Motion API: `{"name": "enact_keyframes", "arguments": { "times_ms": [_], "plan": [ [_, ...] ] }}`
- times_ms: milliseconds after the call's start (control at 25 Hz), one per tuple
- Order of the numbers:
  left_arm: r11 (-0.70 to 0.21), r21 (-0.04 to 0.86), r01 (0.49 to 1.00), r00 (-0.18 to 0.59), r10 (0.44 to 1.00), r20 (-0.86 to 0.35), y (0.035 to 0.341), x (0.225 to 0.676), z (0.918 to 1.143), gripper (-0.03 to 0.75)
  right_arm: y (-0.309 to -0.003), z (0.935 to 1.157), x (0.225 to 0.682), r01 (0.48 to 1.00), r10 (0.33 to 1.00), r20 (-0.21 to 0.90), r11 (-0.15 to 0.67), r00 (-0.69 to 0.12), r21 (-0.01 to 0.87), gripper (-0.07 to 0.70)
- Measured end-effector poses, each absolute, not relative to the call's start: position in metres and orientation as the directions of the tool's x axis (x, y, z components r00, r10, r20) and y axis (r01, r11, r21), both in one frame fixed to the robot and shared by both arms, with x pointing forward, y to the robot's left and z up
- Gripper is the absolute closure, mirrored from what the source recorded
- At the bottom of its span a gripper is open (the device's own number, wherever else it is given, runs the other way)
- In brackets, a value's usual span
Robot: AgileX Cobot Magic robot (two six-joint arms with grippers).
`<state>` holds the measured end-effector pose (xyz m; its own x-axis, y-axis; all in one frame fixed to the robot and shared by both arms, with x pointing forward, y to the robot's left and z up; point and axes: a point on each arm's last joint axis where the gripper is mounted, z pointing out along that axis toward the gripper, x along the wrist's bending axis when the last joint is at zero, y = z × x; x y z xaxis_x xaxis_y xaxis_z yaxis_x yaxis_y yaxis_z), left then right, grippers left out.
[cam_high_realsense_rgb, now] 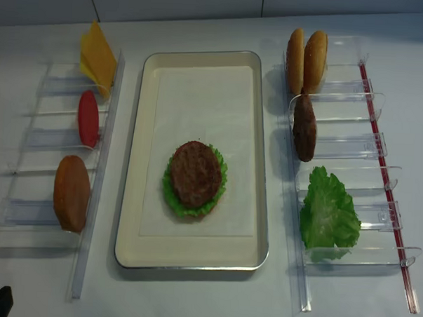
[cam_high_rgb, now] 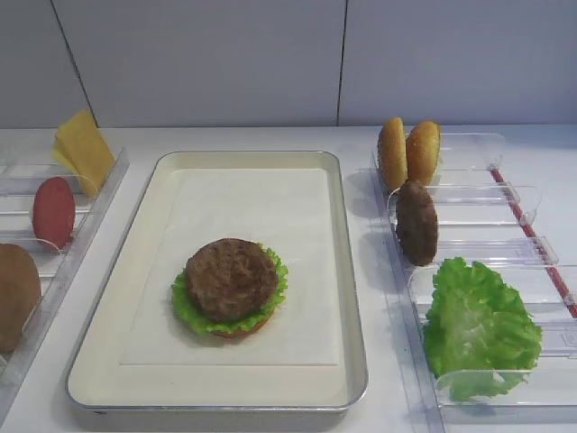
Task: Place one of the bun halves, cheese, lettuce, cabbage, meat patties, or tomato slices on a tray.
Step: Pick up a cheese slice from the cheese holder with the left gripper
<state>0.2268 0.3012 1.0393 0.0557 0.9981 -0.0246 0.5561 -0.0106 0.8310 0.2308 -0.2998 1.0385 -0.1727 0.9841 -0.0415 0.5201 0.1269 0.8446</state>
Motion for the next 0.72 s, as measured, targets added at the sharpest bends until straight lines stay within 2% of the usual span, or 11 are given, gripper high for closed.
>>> {"name": "enact_keyframes", "arguments": {
  "times_ms": [720],
  "plan": [
    [-0.011,0.831,0.556,0.056,0.998,-0.025,0.3012,0.2268,1.0393,0.365,-0.2998,1.0385,0.2308,0.521,0.985,-0.035,0.119,-0.168,0.845,0.085]
  ]
}}
